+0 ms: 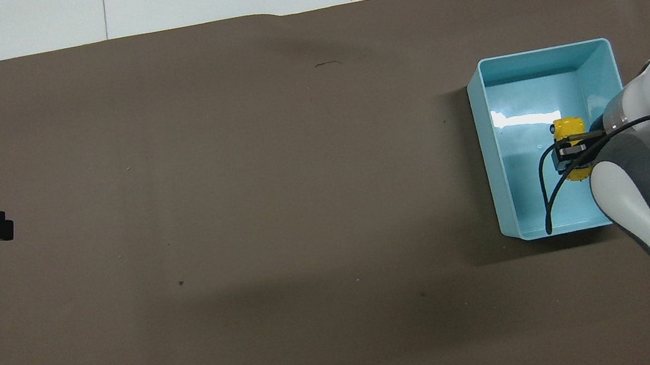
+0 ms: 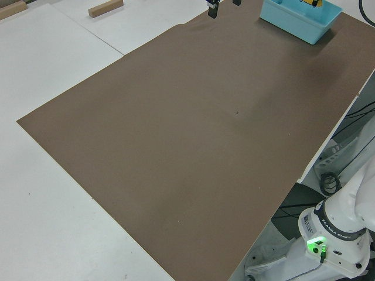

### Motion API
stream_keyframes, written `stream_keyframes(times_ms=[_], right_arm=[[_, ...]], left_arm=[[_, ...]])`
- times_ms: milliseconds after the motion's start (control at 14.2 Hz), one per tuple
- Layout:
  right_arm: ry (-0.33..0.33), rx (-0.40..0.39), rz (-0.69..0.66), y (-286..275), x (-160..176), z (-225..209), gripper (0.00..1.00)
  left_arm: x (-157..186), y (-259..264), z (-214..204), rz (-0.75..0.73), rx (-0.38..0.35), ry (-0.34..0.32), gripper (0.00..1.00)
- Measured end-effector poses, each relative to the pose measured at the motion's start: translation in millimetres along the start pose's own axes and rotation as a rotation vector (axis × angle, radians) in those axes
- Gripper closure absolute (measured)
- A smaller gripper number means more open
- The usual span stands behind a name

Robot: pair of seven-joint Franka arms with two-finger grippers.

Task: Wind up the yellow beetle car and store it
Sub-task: 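Lower the held car onto the floor of the blue box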

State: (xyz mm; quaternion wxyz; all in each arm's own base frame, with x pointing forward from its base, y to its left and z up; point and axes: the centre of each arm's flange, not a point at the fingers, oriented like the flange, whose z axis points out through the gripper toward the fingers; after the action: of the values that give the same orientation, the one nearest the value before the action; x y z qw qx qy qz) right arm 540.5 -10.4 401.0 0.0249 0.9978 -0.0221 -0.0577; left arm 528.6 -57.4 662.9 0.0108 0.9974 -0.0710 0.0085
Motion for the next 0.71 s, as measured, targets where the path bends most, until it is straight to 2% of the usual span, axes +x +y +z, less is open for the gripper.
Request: stream_keyframes(times_ms=[706], right_arm=[[0.014, 0.014, -0.022, -11, 1, 82, 0.50]], left_arm=[[0, 0, 0, 0.000, 0.000, 0.000, 0.00]])
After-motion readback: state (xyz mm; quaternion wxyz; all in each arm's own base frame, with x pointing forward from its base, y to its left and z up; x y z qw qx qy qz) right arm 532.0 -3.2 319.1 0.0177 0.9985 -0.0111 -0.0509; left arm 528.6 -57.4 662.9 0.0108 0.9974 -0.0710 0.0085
